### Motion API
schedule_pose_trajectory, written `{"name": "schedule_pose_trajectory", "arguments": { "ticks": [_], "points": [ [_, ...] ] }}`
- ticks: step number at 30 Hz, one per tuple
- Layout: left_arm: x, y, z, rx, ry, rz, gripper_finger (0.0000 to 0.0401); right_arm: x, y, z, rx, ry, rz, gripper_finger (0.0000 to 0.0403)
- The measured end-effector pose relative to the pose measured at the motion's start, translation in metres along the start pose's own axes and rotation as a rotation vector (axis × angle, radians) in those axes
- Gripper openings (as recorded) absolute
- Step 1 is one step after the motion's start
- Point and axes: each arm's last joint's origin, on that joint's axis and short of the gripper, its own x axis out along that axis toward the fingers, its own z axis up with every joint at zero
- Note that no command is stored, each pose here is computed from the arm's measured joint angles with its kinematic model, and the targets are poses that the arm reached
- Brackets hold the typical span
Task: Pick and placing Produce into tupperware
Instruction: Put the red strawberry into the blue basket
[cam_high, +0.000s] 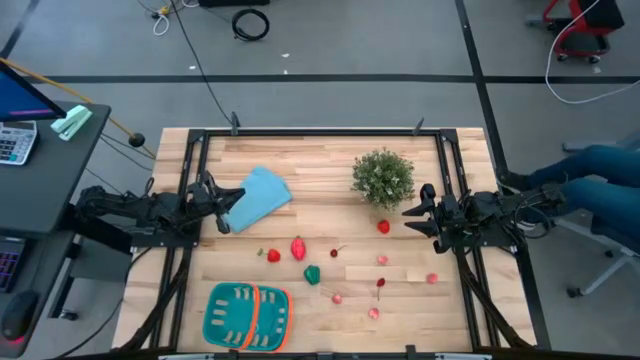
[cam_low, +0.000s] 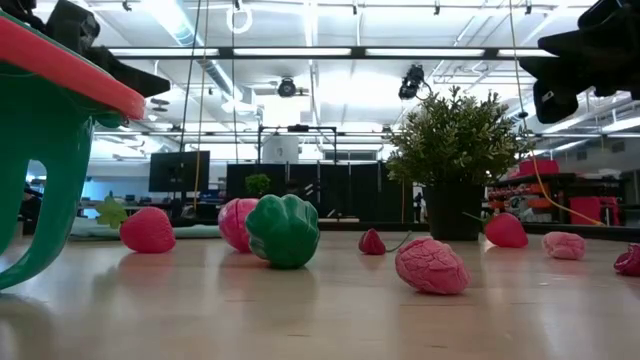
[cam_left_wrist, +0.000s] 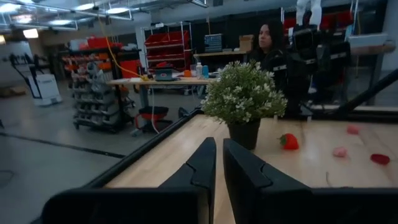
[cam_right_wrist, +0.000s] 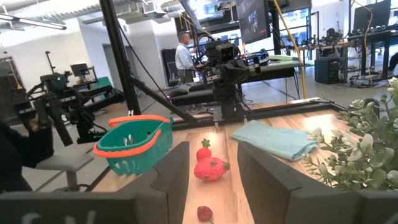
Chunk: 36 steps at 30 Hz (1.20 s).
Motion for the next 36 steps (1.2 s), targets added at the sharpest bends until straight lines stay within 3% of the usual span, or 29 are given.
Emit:
{"name": "schedule_pose_trajectory", "arguments": {
  "ticks": [36],
  "points": [
    [-0.0002,0.0007,0.0055,-0.029,-0.049,0.005,0.0031,0.0000,0.0000,0.0000,0.000,0.000,0.000,0.0145]
  ]
}}
